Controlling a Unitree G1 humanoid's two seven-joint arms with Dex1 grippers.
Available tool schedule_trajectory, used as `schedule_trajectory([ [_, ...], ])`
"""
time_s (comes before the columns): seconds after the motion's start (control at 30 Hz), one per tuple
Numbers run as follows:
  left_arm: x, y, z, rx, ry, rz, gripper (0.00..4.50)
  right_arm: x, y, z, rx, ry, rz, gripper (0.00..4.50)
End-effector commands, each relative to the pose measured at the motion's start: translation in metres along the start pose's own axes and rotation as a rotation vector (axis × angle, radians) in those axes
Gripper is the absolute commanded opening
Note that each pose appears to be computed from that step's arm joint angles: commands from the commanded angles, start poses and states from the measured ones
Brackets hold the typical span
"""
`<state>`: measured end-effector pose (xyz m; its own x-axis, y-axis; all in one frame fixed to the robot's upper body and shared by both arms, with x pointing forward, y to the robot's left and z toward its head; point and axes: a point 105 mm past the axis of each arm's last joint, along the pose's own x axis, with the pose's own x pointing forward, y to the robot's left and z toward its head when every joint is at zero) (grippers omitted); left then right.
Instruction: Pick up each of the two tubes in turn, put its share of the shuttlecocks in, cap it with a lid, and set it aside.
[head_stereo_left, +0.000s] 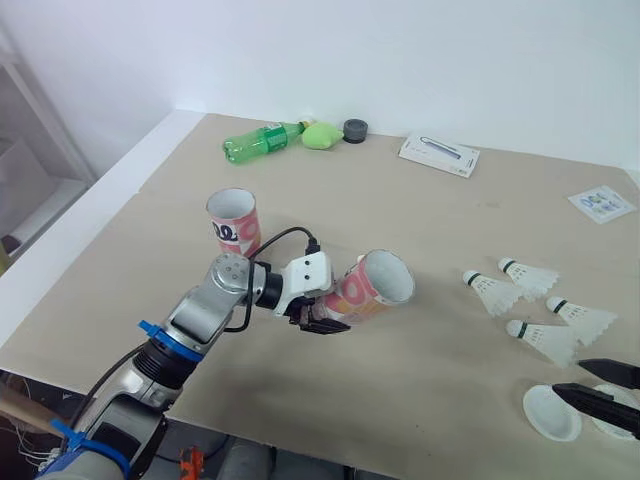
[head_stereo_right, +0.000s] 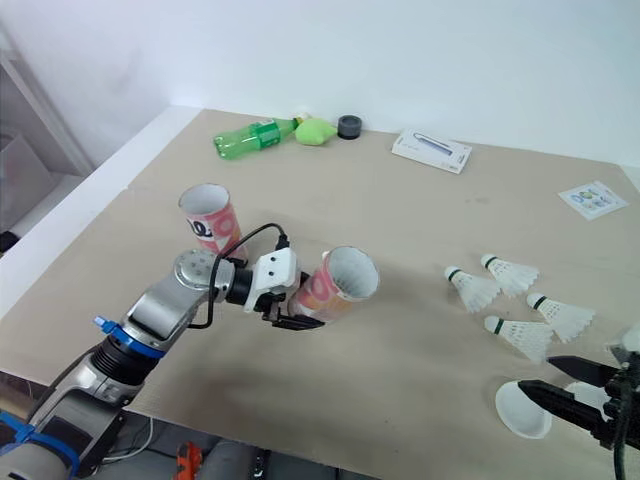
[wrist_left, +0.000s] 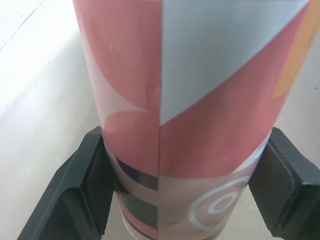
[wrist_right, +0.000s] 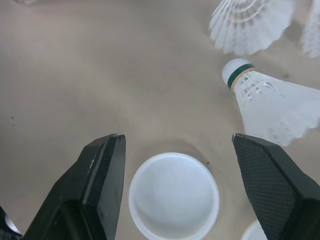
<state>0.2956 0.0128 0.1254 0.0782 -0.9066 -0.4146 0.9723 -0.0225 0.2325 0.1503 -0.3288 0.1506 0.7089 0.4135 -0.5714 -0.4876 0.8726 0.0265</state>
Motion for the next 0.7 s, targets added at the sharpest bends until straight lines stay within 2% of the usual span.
schedule_trajectory([
  [0.03,0.014,-0.012,-0.001,-0.004,0.003,-0.056,3.31,-0.014,-0.009,-0.008,0.013,0.016,-0.072,3.68],
  [0.2,0.015,-0.011,0.0,-0.001,0.002,-0.062,3.31,-0.015,-0.046,-0.022,0.052,0.039,-0.216,3.68],
  [0.43,0.014,-0.01,-0.001,-0.006,0.003,-0.046,3.31,0.01,-0.07,-0.001,0.017,0.003,-0.208,3.68],
  [0.7,0.012,-0.015,-0.003,-0.041,-0.003,-0.007,3.31,0.006,-0.082,0.031,-0.047,-0.017,-0.188,3.68],
])
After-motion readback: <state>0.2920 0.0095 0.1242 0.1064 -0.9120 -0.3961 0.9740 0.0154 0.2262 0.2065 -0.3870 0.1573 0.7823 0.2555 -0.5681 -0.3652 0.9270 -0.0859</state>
